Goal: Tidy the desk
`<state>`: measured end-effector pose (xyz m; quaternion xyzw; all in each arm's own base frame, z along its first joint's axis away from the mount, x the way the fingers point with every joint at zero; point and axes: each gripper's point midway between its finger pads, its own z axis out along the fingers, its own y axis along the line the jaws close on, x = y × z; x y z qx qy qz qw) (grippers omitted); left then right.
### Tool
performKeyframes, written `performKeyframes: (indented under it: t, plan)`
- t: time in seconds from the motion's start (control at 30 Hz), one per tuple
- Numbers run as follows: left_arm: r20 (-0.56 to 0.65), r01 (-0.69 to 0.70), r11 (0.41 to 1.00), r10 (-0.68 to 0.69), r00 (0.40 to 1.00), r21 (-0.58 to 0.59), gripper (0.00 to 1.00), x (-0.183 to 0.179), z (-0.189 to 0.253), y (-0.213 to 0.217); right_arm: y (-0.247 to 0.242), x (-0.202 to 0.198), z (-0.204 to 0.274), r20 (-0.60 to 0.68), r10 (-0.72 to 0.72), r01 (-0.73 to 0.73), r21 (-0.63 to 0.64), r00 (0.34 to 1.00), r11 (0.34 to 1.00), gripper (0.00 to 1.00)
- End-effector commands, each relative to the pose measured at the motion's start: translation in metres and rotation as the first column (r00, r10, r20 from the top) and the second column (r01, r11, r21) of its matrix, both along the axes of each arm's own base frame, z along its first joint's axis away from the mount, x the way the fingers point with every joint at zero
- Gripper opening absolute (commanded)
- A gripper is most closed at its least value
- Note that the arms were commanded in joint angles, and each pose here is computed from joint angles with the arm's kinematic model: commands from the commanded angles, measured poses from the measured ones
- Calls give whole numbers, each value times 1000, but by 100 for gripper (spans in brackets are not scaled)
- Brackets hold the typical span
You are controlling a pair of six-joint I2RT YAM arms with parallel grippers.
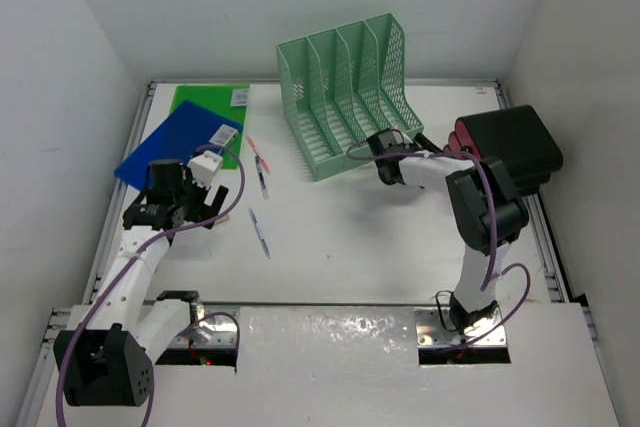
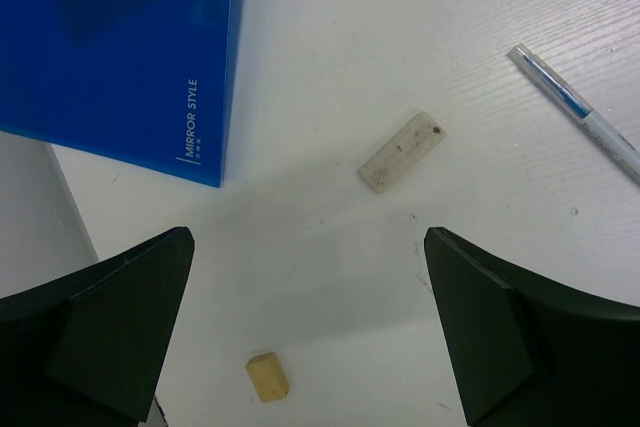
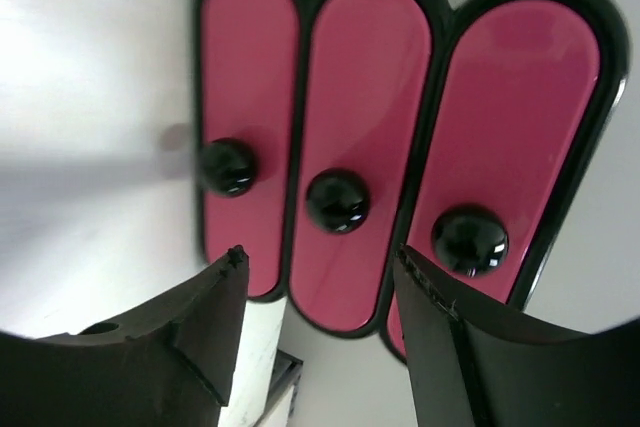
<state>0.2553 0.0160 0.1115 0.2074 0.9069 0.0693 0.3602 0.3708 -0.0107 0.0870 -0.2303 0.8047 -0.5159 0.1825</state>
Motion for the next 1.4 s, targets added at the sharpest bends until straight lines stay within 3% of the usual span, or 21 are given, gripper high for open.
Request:
performKeyframes:
  t: [0.0,0.43,1.07,1.27,1.37]
  plan:
    - [64,11,1000,-12,998,5,100,9,17,-1,-16,10,10,32,-32,32,-20,999,999,58]
    - [67,10,1000,-11,998,11,100,9,17,0,-35,7,0,9,-62,63,-126,998,990,42]
    - [66,6,1000,-7,998,16,100,8,16,1,-44,12,-8,38,-45,51,-179,998,983,32]
    - [66,4,1000,-4,998,12,100,8,16,1,-44,10,-8,40,-44,50,-173,998,984,1]
    - [66,5,1000,-6,998,12,100,9,16,0,-37,9,-8,32,-31,36,-185,999,982,0]
